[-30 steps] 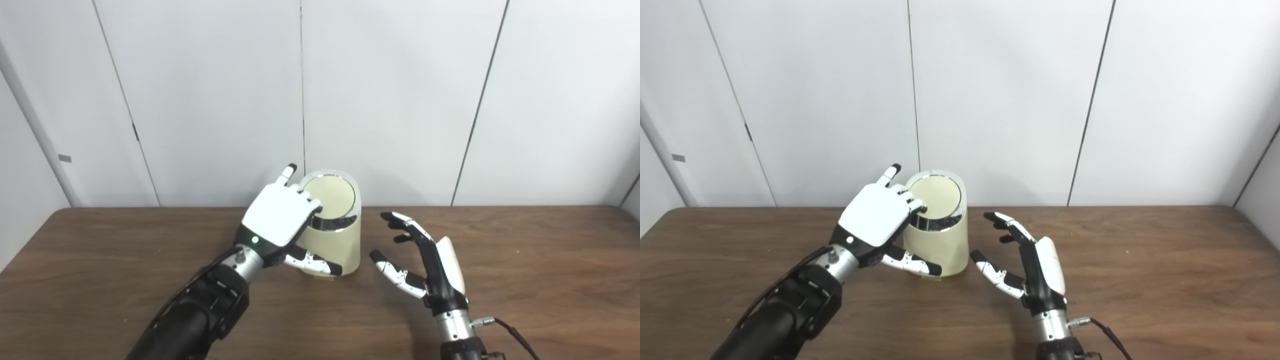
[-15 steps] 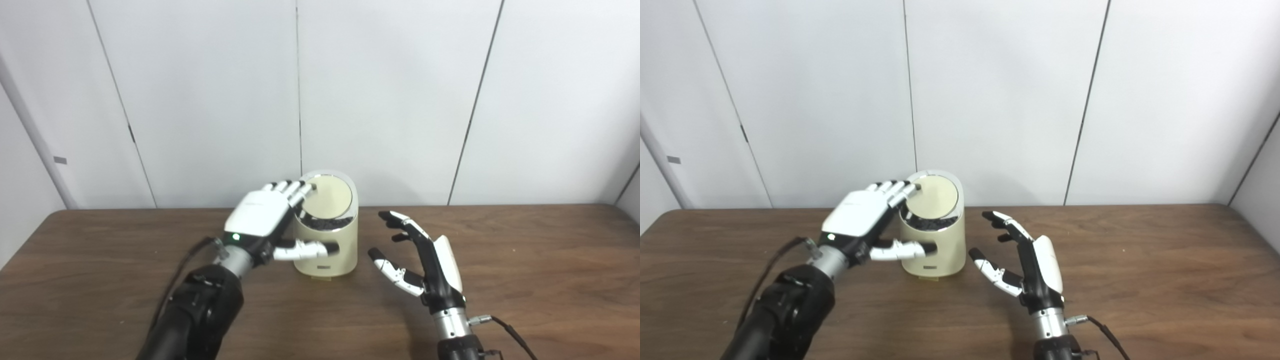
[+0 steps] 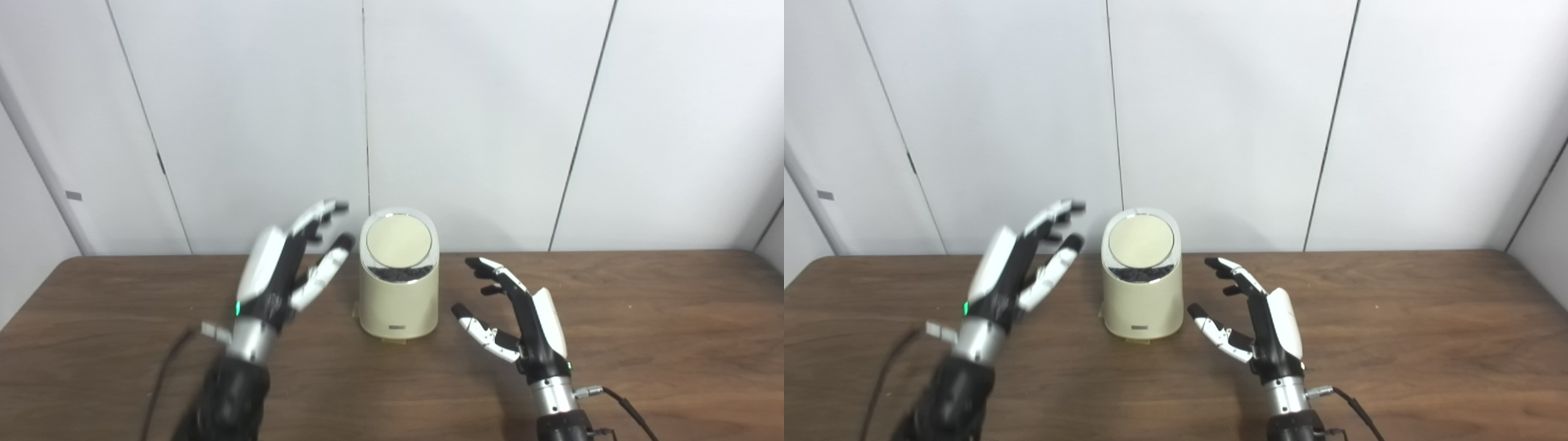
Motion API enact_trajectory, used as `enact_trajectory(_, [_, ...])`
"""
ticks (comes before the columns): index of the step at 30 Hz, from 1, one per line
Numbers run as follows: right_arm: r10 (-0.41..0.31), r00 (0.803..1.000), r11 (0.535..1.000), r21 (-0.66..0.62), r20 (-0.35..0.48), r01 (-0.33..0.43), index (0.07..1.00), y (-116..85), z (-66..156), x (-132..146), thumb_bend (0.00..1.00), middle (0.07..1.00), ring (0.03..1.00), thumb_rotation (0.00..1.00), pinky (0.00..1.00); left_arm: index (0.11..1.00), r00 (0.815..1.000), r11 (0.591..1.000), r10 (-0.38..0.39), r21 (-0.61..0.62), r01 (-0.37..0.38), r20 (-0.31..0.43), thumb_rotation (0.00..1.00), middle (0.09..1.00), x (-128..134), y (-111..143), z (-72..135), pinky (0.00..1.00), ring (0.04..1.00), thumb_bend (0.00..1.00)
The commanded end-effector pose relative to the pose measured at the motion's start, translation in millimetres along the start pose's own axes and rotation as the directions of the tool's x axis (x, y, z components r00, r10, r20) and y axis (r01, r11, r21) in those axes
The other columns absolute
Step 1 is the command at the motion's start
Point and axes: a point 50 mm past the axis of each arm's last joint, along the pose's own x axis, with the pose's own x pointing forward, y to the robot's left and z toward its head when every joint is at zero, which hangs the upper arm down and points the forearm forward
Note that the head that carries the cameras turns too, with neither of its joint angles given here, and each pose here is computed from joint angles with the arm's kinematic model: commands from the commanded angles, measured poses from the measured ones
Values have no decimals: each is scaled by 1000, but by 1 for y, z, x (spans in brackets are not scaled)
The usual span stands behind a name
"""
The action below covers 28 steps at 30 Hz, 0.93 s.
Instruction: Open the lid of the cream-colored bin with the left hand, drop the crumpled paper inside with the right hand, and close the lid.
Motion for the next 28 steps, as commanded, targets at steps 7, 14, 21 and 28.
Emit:
enact_trajectory(7, [12, 1000, 1000, 19, -27, -12, 763, -3, -16, -26, 266, 795, 752, 422, 612, 782, 983, 962, 183, -211, -173, 25, 892, 797, -27, -7, -15, 697, 785, 219])
enact_trajectory(14, [2, 1000, 1000, 10, -22, -2, 769, -14, -9, -35, 218, 781, 761, 470, 652, 779, 979, 937, 202, -289, -198, -16, 811, 800, -54, -22, -29, 722, 790, 211])
enact_trajectory(21, [-20, 1000, 999, 37, -22, 21, 760, -27, 0, -46, 224, 767, 753, 575, 653, 780, 978, 927, 204, -315, -205, -37, 718, 796, -73, -29, -30, 719, 785, 233])
enact_trajectory(28, [-22, 999, 996, 86, -42, 26, 746, -31, 2, -47, 213, 758, 738, 576, 627, 771, 978, 921, 203, -329, -208, -50, 644, 790, -77, -30, -28, 721, 779, 241])
